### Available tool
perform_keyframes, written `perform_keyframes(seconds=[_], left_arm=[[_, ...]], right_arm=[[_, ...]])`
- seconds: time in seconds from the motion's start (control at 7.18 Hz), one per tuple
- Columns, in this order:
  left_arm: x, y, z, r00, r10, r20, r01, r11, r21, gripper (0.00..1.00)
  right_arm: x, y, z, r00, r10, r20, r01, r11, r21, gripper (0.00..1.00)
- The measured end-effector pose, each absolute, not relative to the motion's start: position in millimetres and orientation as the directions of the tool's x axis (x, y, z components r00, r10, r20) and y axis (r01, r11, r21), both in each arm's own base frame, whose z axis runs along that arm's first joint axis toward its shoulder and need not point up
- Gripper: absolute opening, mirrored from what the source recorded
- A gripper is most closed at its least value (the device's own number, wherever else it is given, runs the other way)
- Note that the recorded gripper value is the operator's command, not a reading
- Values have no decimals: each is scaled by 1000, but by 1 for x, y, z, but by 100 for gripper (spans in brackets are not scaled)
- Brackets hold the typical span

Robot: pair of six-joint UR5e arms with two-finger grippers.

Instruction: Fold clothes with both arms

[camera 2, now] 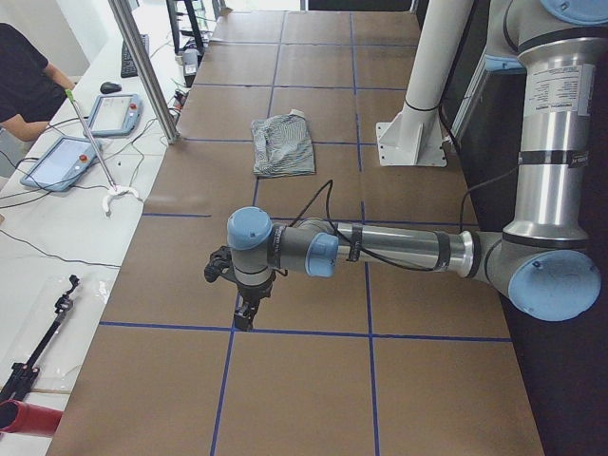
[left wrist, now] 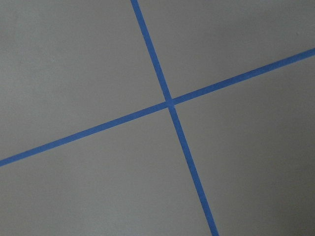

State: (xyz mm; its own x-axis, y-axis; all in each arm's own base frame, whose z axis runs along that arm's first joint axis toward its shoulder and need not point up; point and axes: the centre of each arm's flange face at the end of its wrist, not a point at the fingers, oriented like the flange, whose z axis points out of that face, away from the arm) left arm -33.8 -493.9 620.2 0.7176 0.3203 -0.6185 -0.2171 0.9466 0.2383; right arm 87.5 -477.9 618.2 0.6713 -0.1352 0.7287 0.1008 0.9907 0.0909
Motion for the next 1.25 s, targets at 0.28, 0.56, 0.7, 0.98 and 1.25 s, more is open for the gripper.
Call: perform_keyframes(seconds=[0.28,0.56,0.7,0.98,1.25], left_arm=[[-33,-493,621,714,318,-624,-217,947,235,100],[-33,-493,622,714,317,-625,-217,948,233,100],[-33,-492,624,714,316,-625,-217,948,231,100],[-33,-492,625,714,315,-626,-217,949,230,100],[-33,-491,627,714,313,-626,-217,949,227,100]], right_arm=[[88,-477,624,674,-107,731,88,994,65,100],[88,-476,635,678,-80,730,80,996,35,100],[88,-475,640,682,-58,729,68,998,16,100],[89,-473,648,701,-19,713,20,1000,8,100],[90,-472,649,709,13,705,-19,1000,1,100]])
